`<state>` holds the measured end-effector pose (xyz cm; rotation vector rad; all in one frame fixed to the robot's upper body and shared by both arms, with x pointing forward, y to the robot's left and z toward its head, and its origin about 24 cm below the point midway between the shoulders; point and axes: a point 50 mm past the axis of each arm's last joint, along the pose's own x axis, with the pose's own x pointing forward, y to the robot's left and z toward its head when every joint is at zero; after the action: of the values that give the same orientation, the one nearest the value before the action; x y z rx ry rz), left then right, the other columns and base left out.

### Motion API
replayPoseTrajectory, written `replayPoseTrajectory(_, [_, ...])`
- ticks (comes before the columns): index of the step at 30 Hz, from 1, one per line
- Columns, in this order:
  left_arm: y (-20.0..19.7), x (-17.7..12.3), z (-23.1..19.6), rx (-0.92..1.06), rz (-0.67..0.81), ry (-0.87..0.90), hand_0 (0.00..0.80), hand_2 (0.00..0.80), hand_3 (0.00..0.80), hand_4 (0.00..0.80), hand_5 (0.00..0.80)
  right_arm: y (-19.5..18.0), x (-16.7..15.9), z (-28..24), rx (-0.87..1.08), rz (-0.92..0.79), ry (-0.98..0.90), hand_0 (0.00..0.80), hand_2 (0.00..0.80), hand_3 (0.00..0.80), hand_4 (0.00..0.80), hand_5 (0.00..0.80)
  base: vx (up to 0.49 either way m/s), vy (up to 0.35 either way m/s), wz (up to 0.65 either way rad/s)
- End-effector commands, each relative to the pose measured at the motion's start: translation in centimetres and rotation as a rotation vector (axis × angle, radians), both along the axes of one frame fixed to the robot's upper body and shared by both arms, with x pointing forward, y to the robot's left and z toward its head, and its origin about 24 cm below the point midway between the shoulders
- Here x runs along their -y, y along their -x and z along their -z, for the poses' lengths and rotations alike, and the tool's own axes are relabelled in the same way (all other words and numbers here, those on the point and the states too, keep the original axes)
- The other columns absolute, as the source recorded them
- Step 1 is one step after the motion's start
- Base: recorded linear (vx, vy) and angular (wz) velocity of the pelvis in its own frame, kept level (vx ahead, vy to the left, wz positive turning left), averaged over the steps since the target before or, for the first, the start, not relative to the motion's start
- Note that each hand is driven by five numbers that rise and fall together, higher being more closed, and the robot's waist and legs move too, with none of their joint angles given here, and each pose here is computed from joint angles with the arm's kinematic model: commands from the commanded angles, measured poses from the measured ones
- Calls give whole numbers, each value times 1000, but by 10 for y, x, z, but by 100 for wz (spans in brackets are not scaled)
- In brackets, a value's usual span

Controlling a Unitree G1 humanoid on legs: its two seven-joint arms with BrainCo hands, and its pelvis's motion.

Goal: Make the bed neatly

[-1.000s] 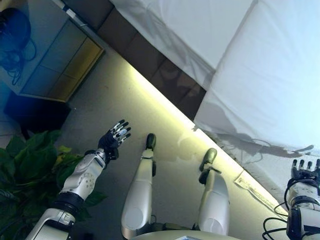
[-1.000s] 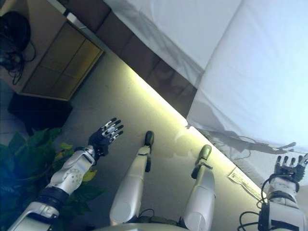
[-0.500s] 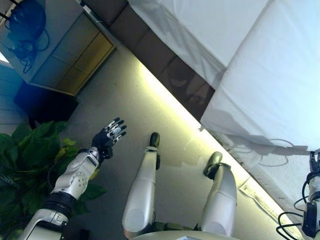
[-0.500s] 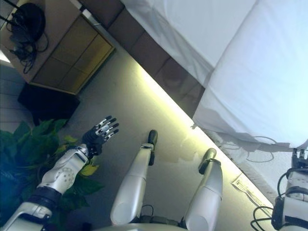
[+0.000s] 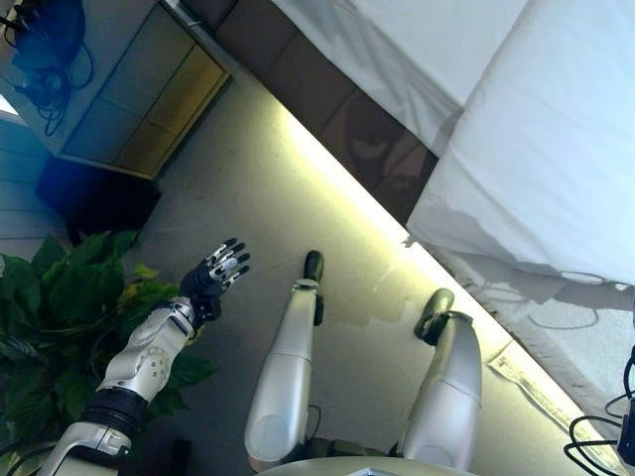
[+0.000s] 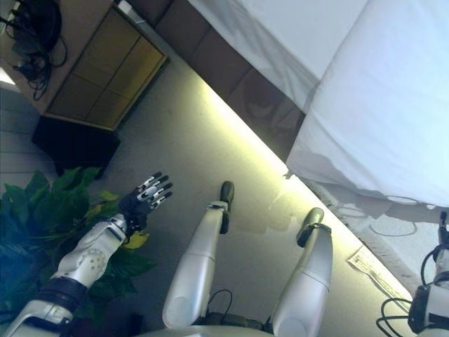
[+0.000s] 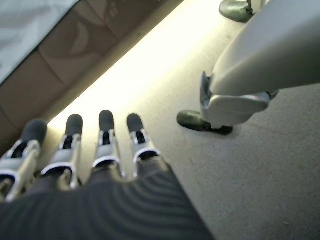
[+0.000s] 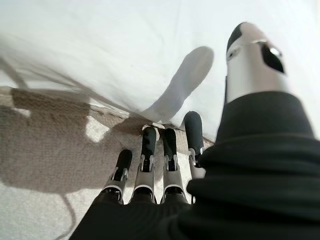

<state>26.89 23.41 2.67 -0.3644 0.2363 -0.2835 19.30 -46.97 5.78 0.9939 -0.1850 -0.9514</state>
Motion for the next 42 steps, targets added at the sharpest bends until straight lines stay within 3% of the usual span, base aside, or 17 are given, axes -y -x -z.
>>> replayPoseTrajectory(1, [9,-6,5,0,-37,51,0,0,0,0,0,11,28,-50,-24,52,182,0,0,0,0,0,32,11,1])
replayPoseTrajectory(4, [12,-12,8,-14,-45,45,0,0,0,0,0,3,32,-73,-4,63,226,0,0,0,0,0,9,-5,1])
replayPoseTrajectory(5, [12,-15,8,-19,-47,44,0,0,0,0,0,1,33,-80,4,65,233,508,508,508,508,508,23,-17,3])
replayPoseTrajectory(6, [13,-17,9,-22,-46,42,0,0,0,0,0,-1,33,-85,12,71,233,800,800,800,800,800,0,0,0])
replayPoseTrajectory(16, [14,-22,9,-16,-36,43,0,0,0,0,0,-16,30,-103,63,62,205,800,800,800,800,800,0,0,0])
replayPoseTrajectory(23, [11,-14,7,-8,-38,58,0,0,0,0,0,-19,24,-86,94,41,175,800,800,800,800,800,5,28,0])
replayPoseTrajectory(28, [8,-10,7,-15,-41,78,0,0,0,0,0,-17,15,-60,5,-13,262,800,800,800,800,800,44,52,2])
replayPoseTrajectory(37, [3,-4,10,-65,-55,50,0,0,0,0,0,-56,-50,-9,44,-246,262,800,800,800,800,800,81,24,5])
replayPoseTrajectory(42, [-2,12,17,-80,-56,27,0,0,0,0,0,-85,-106,8,16,-399,250,800,800,800,800,800,160,26,3])
